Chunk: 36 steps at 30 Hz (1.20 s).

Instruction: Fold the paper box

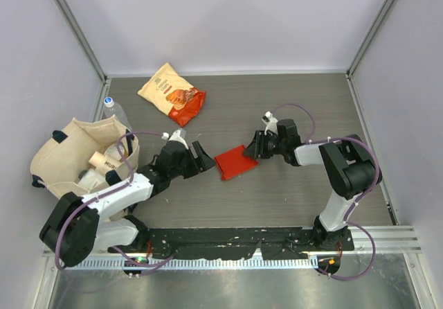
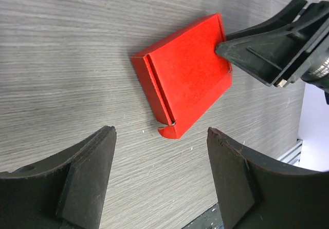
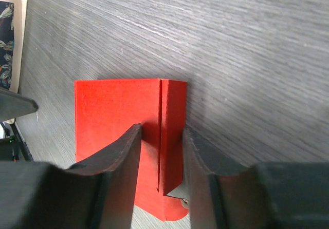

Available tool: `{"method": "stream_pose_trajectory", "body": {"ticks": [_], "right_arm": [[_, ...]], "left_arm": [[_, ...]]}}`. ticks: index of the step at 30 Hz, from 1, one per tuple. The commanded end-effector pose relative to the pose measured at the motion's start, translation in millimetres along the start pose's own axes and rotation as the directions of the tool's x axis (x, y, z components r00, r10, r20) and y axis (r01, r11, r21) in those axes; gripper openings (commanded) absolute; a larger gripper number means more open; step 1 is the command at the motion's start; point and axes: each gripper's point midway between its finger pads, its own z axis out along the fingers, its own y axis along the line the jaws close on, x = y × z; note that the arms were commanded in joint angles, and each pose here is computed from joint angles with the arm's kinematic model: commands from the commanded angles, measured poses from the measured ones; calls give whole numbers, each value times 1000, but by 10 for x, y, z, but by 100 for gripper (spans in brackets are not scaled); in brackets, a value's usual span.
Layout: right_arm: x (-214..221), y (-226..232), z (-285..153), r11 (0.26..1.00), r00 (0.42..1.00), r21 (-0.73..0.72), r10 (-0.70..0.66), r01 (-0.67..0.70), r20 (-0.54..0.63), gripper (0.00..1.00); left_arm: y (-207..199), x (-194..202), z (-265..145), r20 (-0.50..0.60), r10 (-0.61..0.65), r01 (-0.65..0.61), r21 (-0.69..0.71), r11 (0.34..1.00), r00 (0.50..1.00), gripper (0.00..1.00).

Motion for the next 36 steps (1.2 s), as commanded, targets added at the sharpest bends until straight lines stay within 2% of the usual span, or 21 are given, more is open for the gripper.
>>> {"method": "stream_pose_trajectory", "body": {"ticks": [1, 6, 8, 12, 17, 23, 26, 27, 29, 32, 34, 35, 36], "right_arm": [[127, -52, -53, 999, 999, 25, 31, -32, 28, 36], [175, -19, -26, 996, 995, -20, 92, -91, 38, 17], [218, -9, -18, 988, 989, -45, 146, -145, 35, 15], [191, -7, -16, 979, 979, -69, 193, -189, 57, 11], [233, -199, -23, 967, 965, -9, 254, -254, 61, 6], [255, -226, -17, 965, 963, -15, 263, -263, 50, 6], [245, -231, -18, 963, 961, -12, 270, -269, 58, 6], [247, -245, -25, 963, 961, -3, 270, -271, 64, 7], [232, -238, -45, 962, 959, 2, 273, -274, 72, 7], [170, -202, -105, 968, 966, 24, 246, -249, 84, 12], [108, -216, -153, 972, 972, 77, 212, -220, 100, 20], [163, -211, -166, 976, 983, 124, 174, -181, 61, 23], [31, -116, -252, 982, 989, 140, 118, -129, 84, 31]], "left_arm": [[-56, 30, 157, -21, -104, 104, 29, 994, 994, 75], [-57, 110, 413, -56, -140, 143, 48, 989, 989, 75], [-111, 84, 477, -50, -163, 166, 72, 983, 985, 75], [-26, 130, 604, -61, -191, 193, 34, 981, 980, 75], [6, 133, 636, -50, -232, 234, 25, 972, 971, 75], [-34, 167, 711, -76, -238, 241, 44, 969, 968, 72], [-158, 164, 746, -98, -256, 266, 102, 959, 962, 63], [-158, 169, 757, -98, -264, 274, 108, 956, 959, 57], [-179, 125, 737, -74, -295, 302, 130, 944, 953, 52], [-206, 75, 657, -53, -312, 317, 143, 938, 948, 44], [-247, 38, 597, -50, -316, 320, 138, 937, 947, 39], [-255, 35, 581, -57, -320, 325, 131, 937, 946, 36], [-282, 28, 543, -75, -328, 335, 111, 936, 942, 34]]}}
